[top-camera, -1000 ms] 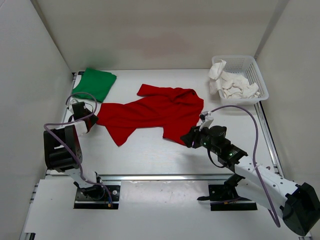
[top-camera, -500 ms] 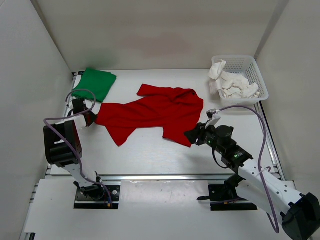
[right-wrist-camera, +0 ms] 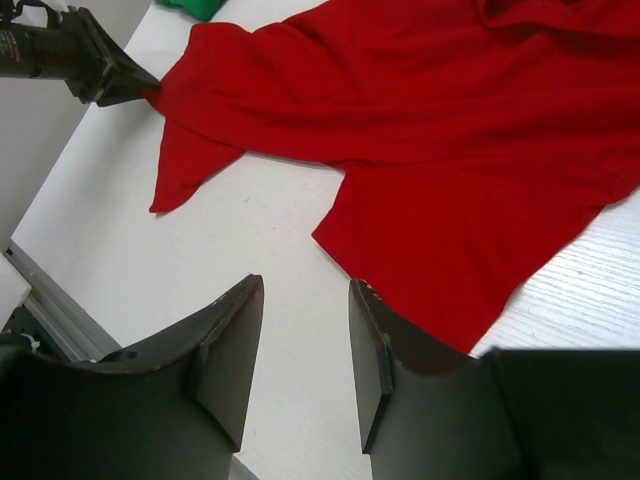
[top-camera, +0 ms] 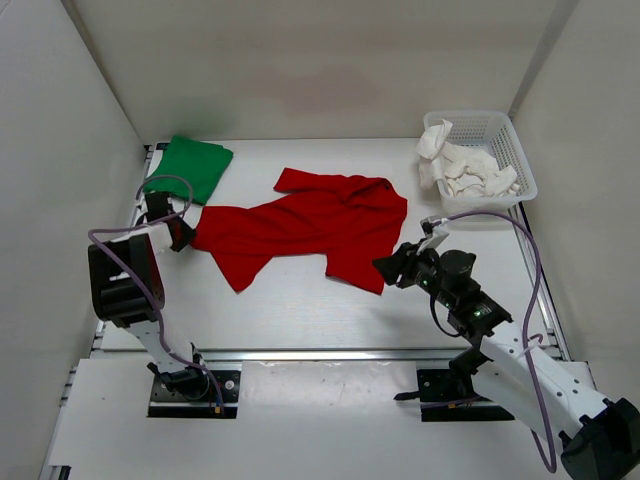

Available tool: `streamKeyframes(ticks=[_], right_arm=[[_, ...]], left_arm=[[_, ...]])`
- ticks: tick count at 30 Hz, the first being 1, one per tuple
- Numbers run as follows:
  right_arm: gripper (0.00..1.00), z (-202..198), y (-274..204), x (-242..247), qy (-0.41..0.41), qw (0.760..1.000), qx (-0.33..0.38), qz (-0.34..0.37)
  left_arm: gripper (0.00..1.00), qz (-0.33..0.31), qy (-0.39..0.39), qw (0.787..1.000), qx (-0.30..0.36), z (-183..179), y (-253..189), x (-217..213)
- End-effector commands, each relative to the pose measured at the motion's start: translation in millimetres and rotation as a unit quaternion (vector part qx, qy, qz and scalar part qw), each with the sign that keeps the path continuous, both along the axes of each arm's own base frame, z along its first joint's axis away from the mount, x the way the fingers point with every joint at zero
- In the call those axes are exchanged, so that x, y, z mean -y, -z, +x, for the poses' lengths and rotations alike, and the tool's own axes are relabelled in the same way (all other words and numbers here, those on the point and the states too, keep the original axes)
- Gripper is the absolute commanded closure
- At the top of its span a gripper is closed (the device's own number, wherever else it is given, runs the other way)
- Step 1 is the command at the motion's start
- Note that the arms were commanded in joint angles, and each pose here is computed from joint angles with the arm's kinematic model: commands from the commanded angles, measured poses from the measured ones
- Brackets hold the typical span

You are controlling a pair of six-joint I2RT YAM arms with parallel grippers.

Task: Fold and stack the t-shirts
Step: Flatten out the tshirt

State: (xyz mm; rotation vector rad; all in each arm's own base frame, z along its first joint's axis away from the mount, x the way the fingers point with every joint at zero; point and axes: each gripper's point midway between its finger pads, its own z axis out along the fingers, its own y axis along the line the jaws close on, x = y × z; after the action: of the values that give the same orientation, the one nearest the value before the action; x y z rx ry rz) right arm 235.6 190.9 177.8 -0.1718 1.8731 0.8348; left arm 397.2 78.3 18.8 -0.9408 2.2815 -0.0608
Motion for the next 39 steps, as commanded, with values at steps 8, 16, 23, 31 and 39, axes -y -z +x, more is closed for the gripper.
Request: streamKeyframes(ticks=[8, 16, 23, 31, 39], right_arm=[[0.63, -0.6, -32.5, -4.3, -0.010, 0.998, 0.044, 0.033], [0.64, 0.5, -36.1, -3.7, -0.004, 0.998, 0.048, 0.030], [0.82, 9.2, -0.9, 16.4, 0.056, 0.998, -0.013, 0.014], [0.77, -1.7, 73.4, 44.4, 0.118, 0.982, -0.082, -0.124], [1.00, -10.9, 114.7, 46.2, 0.111, 0.964, -0.173, -0.170]], left_arm=[[0.60, 0.045, 0.095, 0.994, -0.007, 11.9, -20.3, 10.2], [0.70, 0.048, 0.083, 0.995, -0.014, 9.1, -16.1, 3.4], [0.99, 0.057, 0.060, 0.996, -0.016, 7.7, -16.5, -3.5], [1.00, 0.063, 0.055, 0.996, -0.009, 5.4, -22.1, 0.8], [1.00, 0.015, 0.036, 0.999, 0.034, -2.7, -44.8, 20.2]])
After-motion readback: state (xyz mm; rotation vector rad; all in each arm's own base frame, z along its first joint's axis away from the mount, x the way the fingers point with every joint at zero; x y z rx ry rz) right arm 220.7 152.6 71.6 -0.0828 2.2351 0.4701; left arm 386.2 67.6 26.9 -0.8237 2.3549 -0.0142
